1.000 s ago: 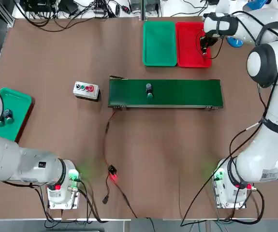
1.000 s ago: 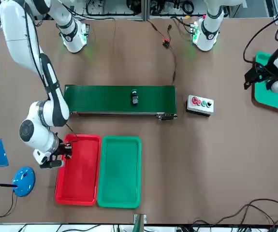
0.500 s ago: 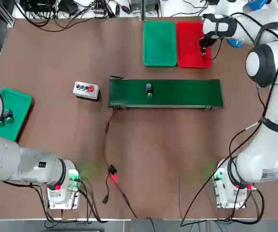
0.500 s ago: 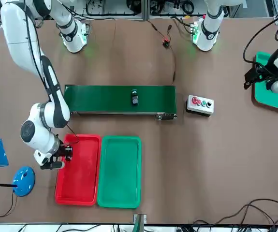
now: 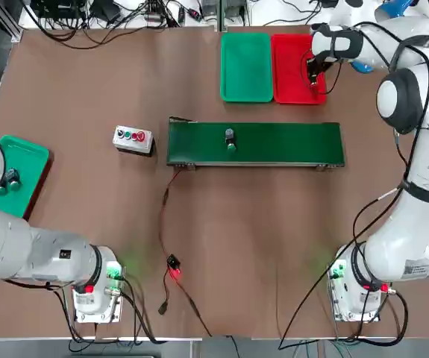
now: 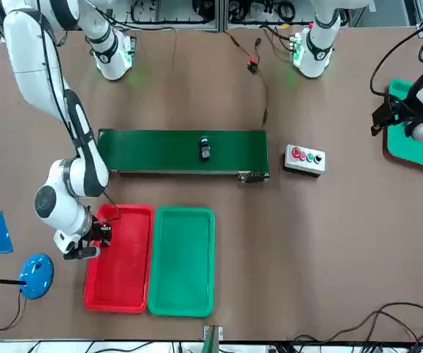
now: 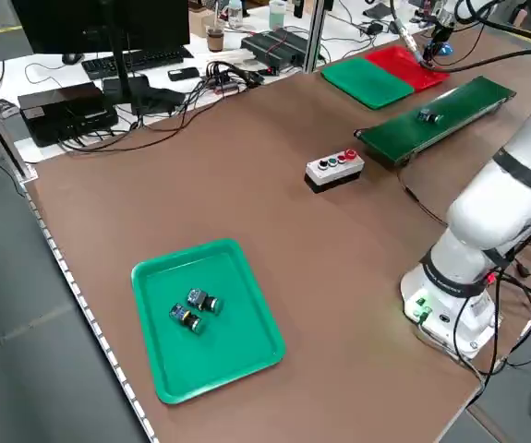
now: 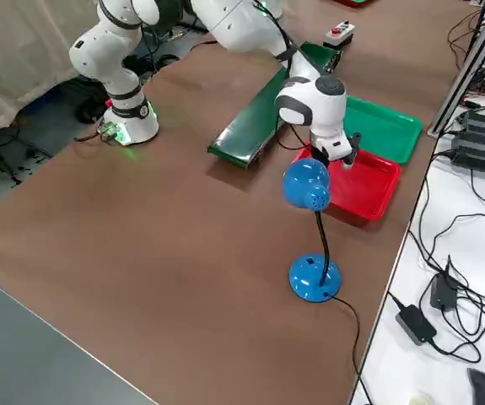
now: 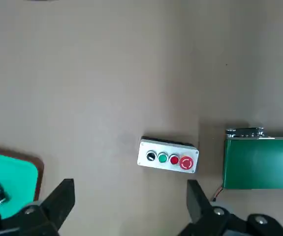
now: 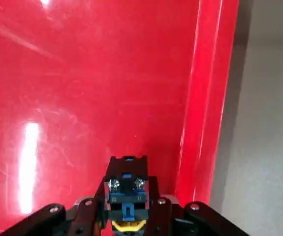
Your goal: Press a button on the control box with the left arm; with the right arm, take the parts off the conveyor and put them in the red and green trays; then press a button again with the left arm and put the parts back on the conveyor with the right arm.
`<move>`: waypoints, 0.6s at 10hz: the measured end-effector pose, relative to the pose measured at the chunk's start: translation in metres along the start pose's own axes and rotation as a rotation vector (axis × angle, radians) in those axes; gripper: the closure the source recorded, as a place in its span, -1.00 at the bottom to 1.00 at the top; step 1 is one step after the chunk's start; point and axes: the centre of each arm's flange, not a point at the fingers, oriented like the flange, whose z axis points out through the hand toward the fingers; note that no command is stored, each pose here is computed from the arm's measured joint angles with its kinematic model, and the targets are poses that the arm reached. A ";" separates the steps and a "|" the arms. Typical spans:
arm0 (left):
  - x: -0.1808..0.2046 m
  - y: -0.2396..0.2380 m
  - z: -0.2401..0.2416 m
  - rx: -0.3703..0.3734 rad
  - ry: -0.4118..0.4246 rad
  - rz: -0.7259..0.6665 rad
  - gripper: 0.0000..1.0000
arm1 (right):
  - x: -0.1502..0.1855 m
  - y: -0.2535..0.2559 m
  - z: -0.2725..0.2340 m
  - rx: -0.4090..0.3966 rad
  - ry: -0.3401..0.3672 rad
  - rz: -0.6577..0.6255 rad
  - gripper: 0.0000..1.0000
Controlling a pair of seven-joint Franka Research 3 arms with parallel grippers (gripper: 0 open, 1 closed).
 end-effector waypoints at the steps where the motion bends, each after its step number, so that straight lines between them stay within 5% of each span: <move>1: 0.000 0.000 0.000 0.000 0.000 0.000 -1.00 | 0.001 0.000 0.002 -0.001 0.009 0.000 0.33; 4: 0.000 0.000 0.000 0.000 0.001 0.000 -1.00 | 0.002 0.001 0.009 -0.005 0.026 -0.001 0.30; 6: 0.000 0.000 -0.001 0.000 0.001 0.000 -1.00 | 0.011 0.005 -0.001 -0.008 0.057 -0.009 0.09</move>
